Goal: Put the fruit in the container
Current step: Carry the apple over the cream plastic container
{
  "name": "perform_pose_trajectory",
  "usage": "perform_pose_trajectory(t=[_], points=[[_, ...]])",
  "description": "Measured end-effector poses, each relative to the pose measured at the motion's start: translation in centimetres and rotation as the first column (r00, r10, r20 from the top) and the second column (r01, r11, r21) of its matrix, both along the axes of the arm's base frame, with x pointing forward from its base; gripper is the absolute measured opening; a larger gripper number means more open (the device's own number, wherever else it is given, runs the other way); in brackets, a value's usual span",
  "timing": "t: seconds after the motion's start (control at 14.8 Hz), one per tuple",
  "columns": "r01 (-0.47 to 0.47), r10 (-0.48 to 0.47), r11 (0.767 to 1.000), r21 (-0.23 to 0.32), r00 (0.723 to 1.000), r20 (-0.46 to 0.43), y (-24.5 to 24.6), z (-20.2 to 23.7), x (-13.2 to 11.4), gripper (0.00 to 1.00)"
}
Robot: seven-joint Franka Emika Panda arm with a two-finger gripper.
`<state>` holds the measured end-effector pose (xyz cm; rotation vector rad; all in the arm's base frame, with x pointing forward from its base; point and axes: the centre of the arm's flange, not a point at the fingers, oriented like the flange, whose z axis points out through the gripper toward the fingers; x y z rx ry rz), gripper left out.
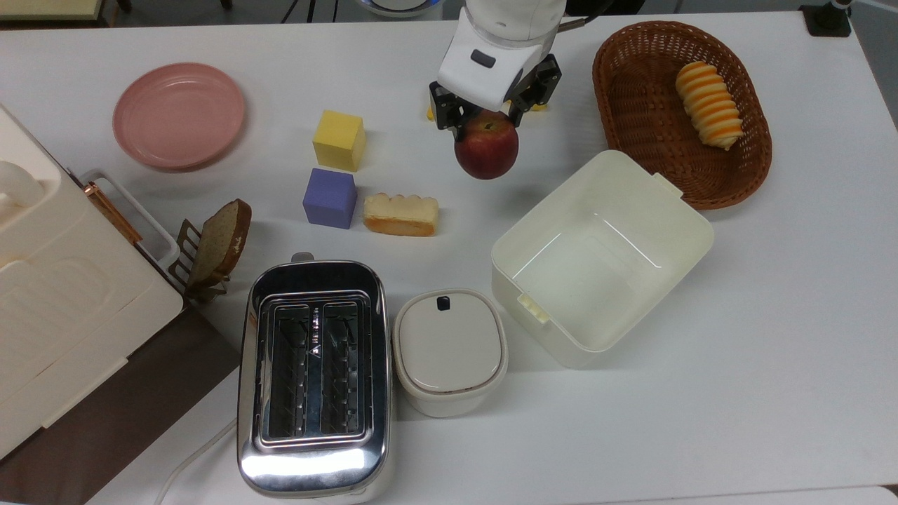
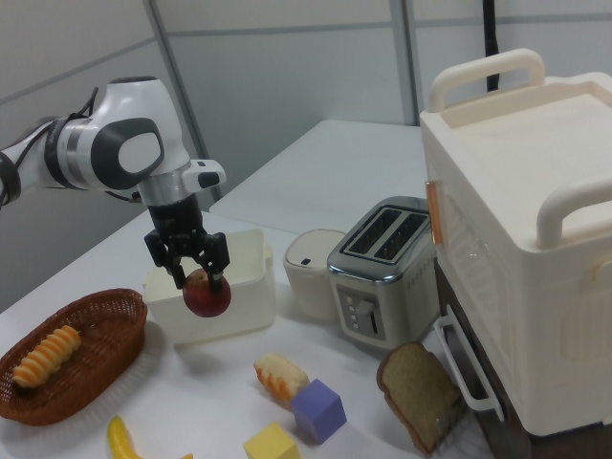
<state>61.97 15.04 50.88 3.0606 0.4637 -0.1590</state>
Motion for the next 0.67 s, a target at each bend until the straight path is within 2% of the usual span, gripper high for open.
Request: perform_pose_trajectory(t=[0.13, 0.27, 0.47, 0.67], points=[[0.045, -0.045, 0.999, 0.002, 0.999, 0.022, 0.3, 0.2, 0.2, 0.72], [0.104, -0.106, 0.994, 0.022, 0.99, 0.093, 1.5, 0.6, 0.8, 0.72], [0.172, -0.185, 0.982, 0.077, 0.959, 0.217, 6.5, -0.5, 1.9, 0.72], [0.194, -0.213, 0.976, 0.096, 0.939, 0.27, 10.0, -2.2, 2.2, 0.72]])
